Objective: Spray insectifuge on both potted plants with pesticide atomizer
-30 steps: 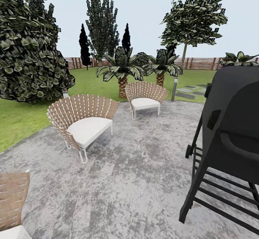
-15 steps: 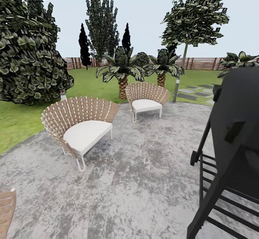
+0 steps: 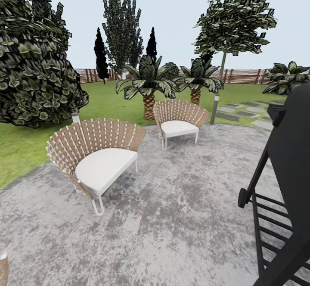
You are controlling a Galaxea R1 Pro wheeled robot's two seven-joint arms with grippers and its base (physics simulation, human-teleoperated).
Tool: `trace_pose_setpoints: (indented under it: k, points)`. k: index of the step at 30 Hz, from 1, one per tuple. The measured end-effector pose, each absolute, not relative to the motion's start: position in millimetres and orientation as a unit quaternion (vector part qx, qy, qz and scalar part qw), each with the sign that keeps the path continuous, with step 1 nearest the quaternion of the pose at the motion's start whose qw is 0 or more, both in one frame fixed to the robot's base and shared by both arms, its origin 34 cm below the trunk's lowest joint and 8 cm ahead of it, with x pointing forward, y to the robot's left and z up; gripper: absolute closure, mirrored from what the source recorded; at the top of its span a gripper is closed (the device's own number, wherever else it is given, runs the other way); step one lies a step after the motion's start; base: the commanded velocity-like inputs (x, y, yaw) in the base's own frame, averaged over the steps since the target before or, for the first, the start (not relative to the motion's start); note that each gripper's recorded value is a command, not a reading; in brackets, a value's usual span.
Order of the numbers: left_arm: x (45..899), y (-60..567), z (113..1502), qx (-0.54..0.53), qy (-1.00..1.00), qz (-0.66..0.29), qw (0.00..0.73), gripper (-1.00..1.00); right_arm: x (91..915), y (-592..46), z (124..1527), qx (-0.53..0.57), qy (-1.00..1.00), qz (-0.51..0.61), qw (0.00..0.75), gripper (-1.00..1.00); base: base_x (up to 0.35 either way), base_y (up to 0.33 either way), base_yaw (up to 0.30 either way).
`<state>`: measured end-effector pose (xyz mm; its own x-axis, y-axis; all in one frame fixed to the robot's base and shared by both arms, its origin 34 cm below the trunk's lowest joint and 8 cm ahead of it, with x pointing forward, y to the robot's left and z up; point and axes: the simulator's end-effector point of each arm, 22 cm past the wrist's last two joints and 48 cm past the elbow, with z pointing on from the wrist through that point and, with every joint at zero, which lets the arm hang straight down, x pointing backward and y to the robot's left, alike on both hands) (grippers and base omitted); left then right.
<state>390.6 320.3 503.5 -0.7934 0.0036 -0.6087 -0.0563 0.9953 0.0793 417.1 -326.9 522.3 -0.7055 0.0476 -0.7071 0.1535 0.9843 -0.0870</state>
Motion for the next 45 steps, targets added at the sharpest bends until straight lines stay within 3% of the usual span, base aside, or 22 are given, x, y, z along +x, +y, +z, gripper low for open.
trace_pose_setpoints:
  k: [22, 45]
  points:
    - [390.5, 320.6, 503.5, -0.013, 0.946, 0.047, 0.321, -1.0, 416.8, -328.0, 522.5, 0.056, 0.92, -0.072, 0.38, -1.0, 0.334, 0.038, -0.003]
    - [391.7, 321.9, 504.5, -0.015, 0.945, 0.048, 0.324, -1.0, 416.7, -328.1, 522.3, 0.056, 0.921, -0.072, 0.38, -1.0, 0.338, 0.042, -0.246]
